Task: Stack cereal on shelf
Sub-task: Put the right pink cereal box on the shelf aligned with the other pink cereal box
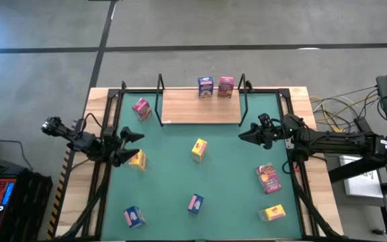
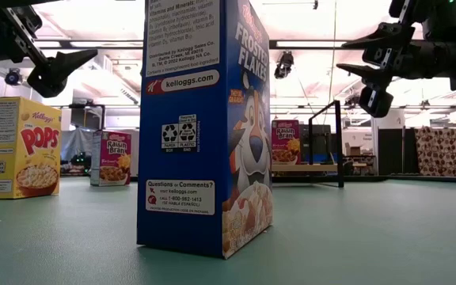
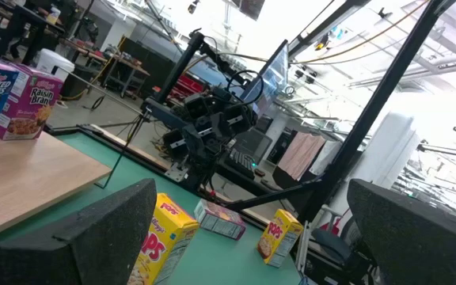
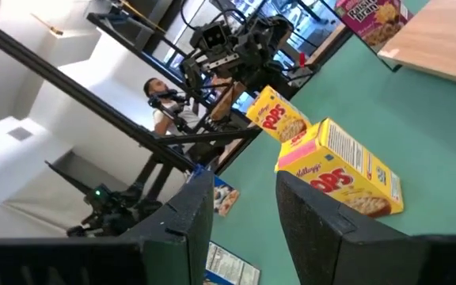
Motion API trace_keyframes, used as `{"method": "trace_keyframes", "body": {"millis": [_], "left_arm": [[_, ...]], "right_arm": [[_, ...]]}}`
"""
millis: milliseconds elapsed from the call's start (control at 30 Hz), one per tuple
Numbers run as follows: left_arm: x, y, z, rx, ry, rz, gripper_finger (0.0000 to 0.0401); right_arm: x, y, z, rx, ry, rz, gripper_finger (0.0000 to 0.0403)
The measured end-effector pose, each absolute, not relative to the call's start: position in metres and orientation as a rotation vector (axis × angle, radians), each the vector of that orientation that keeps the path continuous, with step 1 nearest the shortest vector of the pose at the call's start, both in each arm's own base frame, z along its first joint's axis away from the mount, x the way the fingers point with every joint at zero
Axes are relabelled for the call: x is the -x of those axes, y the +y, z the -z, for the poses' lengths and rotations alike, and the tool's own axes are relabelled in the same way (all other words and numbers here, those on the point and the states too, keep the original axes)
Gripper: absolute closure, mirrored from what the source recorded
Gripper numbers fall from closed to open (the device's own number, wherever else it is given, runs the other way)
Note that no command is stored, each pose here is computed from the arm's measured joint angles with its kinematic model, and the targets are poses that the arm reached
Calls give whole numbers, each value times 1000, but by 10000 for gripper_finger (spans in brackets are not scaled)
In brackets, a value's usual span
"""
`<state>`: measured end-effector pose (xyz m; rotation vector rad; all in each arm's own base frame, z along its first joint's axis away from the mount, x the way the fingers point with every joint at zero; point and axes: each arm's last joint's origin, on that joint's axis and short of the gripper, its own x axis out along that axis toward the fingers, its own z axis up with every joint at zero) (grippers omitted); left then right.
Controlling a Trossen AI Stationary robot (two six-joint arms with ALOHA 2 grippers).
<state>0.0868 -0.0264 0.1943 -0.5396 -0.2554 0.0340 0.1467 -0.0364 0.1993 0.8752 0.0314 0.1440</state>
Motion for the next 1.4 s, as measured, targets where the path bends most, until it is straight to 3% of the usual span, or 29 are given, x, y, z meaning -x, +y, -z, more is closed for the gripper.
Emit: {"method": "trace_keyframes", "body": {"millis": [200, 567, 800, 1067, 1400], "left_arm": [[-87, -26, -194, 540, -256, -34, 3], [-87, -26, -194, 540, -255, -34, 3], [-87, -26, -194, 540, -255, -34, 3], [-87, -26, -194, 540, -256, -34, 3], [-87, -26, -194, 539, -255, -34, 3]], "right_arm": [[-147, -38, -200, -865, 9, -101, 282], [-149, -50, -198, -721, 16, 322, 283], [-150, -52, -226, -741, 314, 491, 284], [-144, -49, -249, -936, 702, 792, 284], [-167, -25, -250, -1101, 912, 887, 284]]}}
